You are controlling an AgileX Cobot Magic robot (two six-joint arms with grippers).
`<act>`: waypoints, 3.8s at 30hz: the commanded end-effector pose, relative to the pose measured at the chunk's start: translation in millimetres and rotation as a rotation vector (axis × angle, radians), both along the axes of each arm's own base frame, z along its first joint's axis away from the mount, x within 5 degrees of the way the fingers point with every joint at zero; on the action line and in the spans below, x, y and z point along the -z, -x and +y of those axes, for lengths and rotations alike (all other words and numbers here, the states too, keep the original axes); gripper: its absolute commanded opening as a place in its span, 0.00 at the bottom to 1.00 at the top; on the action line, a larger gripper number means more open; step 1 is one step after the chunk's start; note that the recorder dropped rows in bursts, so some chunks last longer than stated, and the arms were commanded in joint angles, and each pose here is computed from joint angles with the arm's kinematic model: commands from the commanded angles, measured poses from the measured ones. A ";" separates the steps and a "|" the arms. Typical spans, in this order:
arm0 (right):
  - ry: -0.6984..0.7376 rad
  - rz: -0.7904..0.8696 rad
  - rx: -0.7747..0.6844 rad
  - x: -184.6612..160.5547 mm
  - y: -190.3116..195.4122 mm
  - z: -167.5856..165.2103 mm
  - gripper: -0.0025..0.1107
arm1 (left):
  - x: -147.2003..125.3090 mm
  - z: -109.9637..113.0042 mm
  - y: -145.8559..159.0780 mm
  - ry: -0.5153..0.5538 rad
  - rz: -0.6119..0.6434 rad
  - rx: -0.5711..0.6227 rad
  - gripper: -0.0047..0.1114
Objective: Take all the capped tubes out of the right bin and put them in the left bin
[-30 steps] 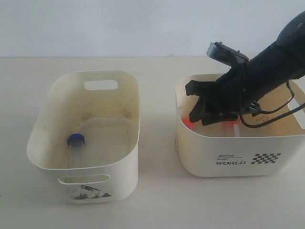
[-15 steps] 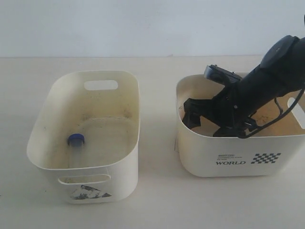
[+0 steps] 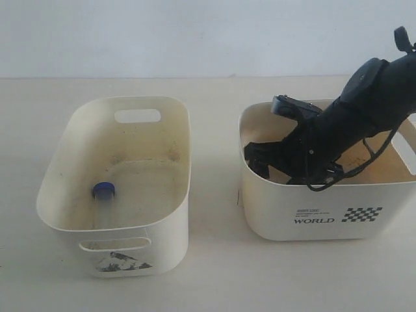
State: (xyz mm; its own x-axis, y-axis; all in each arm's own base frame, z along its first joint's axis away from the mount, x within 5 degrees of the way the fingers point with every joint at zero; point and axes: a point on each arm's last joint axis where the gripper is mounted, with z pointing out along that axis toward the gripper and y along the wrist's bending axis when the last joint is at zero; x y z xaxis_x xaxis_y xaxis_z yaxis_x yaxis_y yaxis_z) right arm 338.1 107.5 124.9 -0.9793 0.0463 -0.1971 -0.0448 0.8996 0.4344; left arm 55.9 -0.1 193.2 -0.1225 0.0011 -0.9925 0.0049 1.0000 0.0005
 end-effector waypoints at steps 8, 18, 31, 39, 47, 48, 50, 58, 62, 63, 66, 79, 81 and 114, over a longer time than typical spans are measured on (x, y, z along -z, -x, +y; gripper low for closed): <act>-0.022 0.095 0.005 16.6 7.6 9.8 0.09 | -1.6 -0.1 0.0 0.016 -0.008 -0.001 0.08; -0.039 0.122 -0.011 13.4 10.7 10.4 0.02 | -1.6 -0.1 0.0 0.016 -0.008 -0.001 0.08; -0.050 -0.050 0.014 -34.0 8.2 8.0 0.02 | -1.6 -0.1 0.0 0.016 -0.008 -0.001 0.08; -0.054 -0.133 0.001 -61.7 12.4 6.1 0.02 | -1.6 -0.1 0.0 0.016 -0.008 -0.001 0.08; 0.019 -0.240 0.006 -97.3 21.8 -3.9 0.02 | -1.6 -0.1 0.0 0.016 -0.008 -0.001 0.08; 0.034 -0.264 0.008 -104.2 23.9 -6.0 0.02 | -1.6 -0.1 0.0 0.016 -0.008 -0.001 0.08; 0.034 -0.313 0.034 -120.8 28.8 -9.1 0.02 | -1.6 -0.1 0.0 0.016 -0.008 -0.001 0.08; -0.175 -0.509 0.101 -190.1 54.6 1.3 0.02 | -1.6 -0.1 0.0 0.016 -0.008 -0.001 0.08; -0.248 -0.551 0.065 -199.2 65.4 29.2 0.02 | -1.6 -0.1 0.0 0.016 -0.008 -0.001 0.08; -0.255 -0.555 0.047 -198.1 67.2 37.5 0.02 | -1.6 -0.1 0.0 0.016 -0.008 -0.001 0.08; -0.269 -0.589 -0.009 -192.4 73.5 68.8 0.02 | -1.6 -0.1 0.0 0.016 -0.008 -0.001 0.08; -0.230 -0.610 -0.055 -148.0 71.1 127.1 0.48 | -1.6 -0.1 0.0 0.016 -0.008 -0.001 0.08; -0.223 -0.611 -0.064 -146.5 70.7 127.5 0.62 | -1.6 -0.1 0.0 0.016 -0.008 -0.001 0.08; 0.489 0.027 -0.130 -122.6 21.9 5.0 0.49 | -1.6 -0.1 0.0 0.016 -0.008 -0.001 0.08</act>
